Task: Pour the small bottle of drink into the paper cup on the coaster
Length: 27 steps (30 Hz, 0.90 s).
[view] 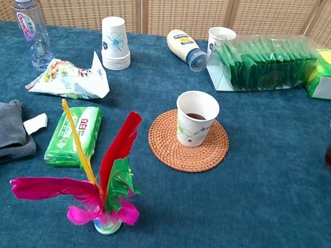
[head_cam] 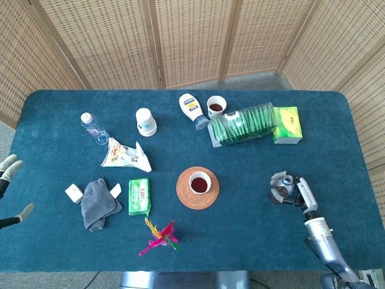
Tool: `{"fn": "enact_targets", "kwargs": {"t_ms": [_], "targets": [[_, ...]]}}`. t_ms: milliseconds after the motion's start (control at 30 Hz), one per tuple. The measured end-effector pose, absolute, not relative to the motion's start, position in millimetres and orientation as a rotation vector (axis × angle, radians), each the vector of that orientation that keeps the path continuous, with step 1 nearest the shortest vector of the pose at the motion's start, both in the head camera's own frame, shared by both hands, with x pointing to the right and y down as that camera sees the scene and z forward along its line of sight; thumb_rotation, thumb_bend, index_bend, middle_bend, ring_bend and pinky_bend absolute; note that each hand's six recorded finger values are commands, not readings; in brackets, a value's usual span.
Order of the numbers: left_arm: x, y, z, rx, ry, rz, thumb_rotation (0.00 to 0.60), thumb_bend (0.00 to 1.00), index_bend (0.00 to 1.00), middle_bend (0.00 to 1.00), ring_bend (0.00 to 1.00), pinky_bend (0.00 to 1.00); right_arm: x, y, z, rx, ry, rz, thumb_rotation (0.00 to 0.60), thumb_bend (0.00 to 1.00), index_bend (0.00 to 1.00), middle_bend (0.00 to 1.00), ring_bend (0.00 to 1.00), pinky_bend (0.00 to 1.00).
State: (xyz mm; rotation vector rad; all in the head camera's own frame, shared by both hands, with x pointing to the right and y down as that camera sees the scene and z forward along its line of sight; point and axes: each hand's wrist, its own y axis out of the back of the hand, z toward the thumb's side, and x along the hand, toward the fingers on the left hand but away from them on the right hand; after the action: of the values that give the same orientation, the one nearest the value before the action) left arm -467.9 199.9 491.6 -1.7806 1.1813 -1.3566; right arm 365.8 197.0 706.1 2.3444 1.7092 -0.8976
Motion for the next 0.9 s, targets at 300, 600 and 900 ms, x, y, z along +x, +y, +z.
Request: {"fn": "enact_targets", "kwargs": {"t_ms": [300, 600, 900], "targets": [[-470, 201, 489, -1.797, 1.192, -1.343, 0.600, 0.33, 0.00, 0.00, 0.00, 0.00, 309, 193, 687, 2.546, 1.570, -0.936, 0.600, 0.74, 0.49, 0.53, 0.27, 0.63], [-473, 200, 488, -1.818, 1.194, -1.334, 0.600, 0.33, 0.00, 0.00, 0.00, 0.00, 259, 175, 670, 2.669, 1.488, -0.968, 0.600, 0.74, 0.49, 0.53, 0.28, 0.63], [-474, 199, 487, -1.823, 1.203, -1.327, 0.600, 0.33, 0.00, 0.00, 0.00, 0.00, 233, 159, 667, 2.735, 1.438, -1.018, 0.600, 0.74, 0.49, 0.59, 0.33, 0.63]]}}
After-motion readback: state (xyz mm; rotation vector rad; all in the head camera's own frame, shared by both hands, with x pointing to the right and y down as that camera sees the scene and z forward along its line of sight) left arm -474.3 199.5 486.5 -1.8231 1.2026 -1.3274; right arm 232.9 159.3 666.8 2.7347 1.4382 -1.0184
